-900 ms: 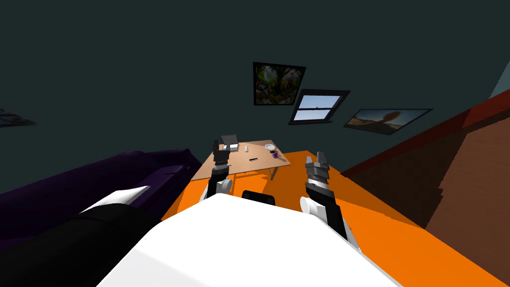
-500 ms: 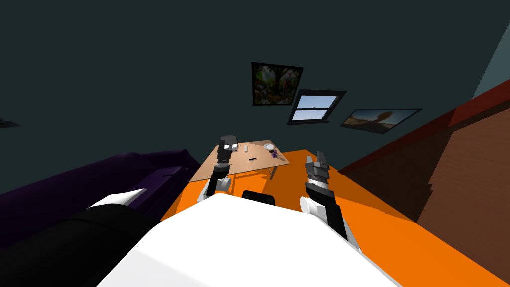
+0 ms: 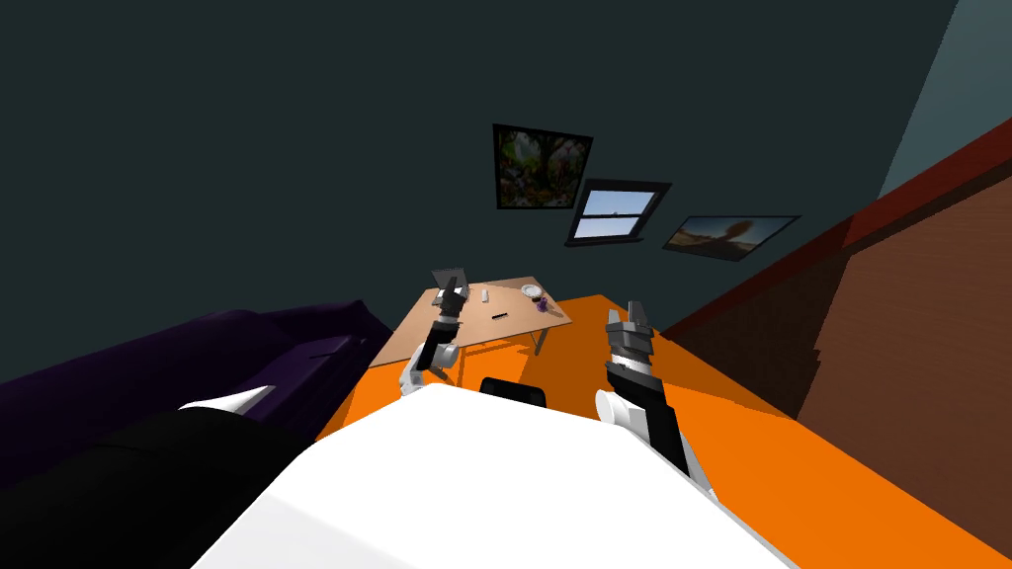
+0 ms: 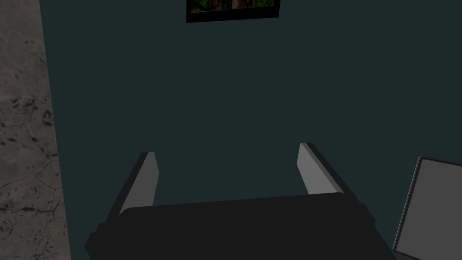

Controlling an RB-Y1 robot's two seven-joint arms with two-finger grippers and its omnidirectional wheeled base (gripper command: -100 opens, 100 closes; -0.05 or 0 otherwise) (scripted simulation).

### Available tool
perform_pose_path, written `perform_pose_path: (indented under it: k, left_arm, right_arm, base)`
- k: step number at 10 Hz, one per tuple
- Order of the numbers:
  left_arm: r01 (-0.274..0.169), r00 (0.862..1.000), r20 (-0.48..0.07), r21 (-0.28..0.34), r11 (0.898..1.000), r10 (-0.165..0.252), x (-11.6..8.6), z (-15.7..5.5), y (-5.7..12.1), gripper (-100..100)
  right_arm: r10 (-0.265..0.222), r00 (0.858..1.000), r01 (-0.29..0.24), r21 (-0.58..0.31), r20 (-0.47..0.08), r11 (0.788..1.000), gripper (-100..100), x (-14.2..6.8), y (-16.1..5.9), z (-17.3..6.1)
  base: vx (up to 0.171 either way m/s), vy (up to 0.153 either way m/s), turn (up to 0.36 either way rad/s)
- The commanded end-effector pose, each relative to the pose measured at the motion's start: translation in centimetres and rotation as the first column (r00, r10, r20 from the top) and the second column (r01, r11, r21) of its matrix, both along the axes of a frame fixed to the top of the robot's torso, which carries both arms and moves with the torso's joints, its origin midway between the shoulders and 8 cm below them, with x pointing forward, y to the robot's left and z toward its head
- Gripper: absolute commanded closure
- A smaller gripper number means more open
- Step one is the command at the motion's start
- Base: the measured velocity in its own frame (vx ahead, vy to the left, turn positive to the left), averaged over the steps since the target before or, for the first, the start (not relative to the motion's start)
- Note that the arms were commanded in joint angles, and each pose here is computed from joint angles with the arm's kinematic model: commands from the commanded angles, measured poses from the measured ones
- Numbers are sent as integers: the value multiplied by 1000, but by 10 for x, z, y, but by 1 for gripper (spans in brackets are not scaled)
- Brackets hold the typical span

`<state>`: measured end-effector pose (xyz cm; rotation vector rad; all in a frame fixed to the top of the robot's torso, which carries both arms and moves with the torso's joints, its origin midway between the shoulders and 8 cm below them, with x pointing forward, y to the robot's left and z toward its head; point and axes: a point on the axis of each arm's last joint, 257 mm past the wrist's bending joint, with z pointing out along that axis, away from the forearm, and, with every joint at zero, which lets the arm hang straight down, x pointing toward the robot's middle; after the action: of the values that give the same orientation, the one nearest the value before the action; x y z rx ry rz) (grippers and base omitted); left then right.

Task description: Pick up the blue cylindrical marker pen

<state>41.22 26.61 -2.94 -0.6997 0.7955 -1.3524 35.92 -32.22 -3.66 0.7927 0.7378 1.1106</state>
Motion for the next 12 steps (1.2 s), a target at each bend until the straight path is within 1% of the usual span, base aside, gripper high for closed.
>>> perform_pose_path:
  k: [1,2,3,4,5,6,7,8,9,10,11,12]
  left_arm:
    - [7,998,-60,-13,1000,-8,19,-17,3,-100]
    - [10,996,-87,-24,1000,-12,32,-23,6,-100]
    - [5,993,-117,-26,1000,-8,36,-33,8,-100]
    - [5,988,-153,-41,999,-11,50,-41,12,-100]
    - [2,986,-165,-42,999,-9,51,-47,13,-100]
    - [-2,978,-209,-60,998,-11,65,-58,18,-100]
    - [-3,976,-216,-60,998,-10,66,-61,19,-100]
    - [-9,966,-257,-80,997,-11,80,-72,24,-100]
    - [-12,963,-268,-80,997,-10,81,-77,25,-100]
    - [-20,951,-310,-101,995,-12,94,-87,30,-100]
    - [-24,947,-321,-102,994,-10,95,-93,31,-100]
    - [-34,932,-362,-124,992,-13,107,-103,37,-100]
  right_arm:
    - [0,1000,0,0,0,1000,0,0,0,0]
    - [0,1000,0,0,0,1000,0,0,0,0]
    - [0,1000,0,0,0,1000,0,0,0,0]
    - [0,1000,0,0,0,1000,0,0,0,0]
    - [0,1000,0,0,0,1000,0,0,0,0]
    - [0,1000,0,0,0,1000,0,0,0,0]
    - [0,1000,0,0,0,1000,0,0,0,0]
    - [0,1000,0,0,0,1000,0,0,0,0]
    - [0,1000,0,0,0,1000,0,0,0,0]
    - [0,1000,0,0,0,1000,0,0,0,0]
    - [0,1000,0,0,0,1000,0,0,0,0]
    - [0,1000,0,0,0,1000,0,0,0,0]
  base:
    - [-2,12,-138]
    - [-3,14,-123]
    - [-1,13,-38]
    - [-2,8,-80]
    - [0,8,-56]
    - [0,6,-95]
    - [1,5,-48]
    - [2,4,-94]
    - [2,6,-55]
    - [3,3,-95]
    - [4,5,-54]
    - [4,1,-111]
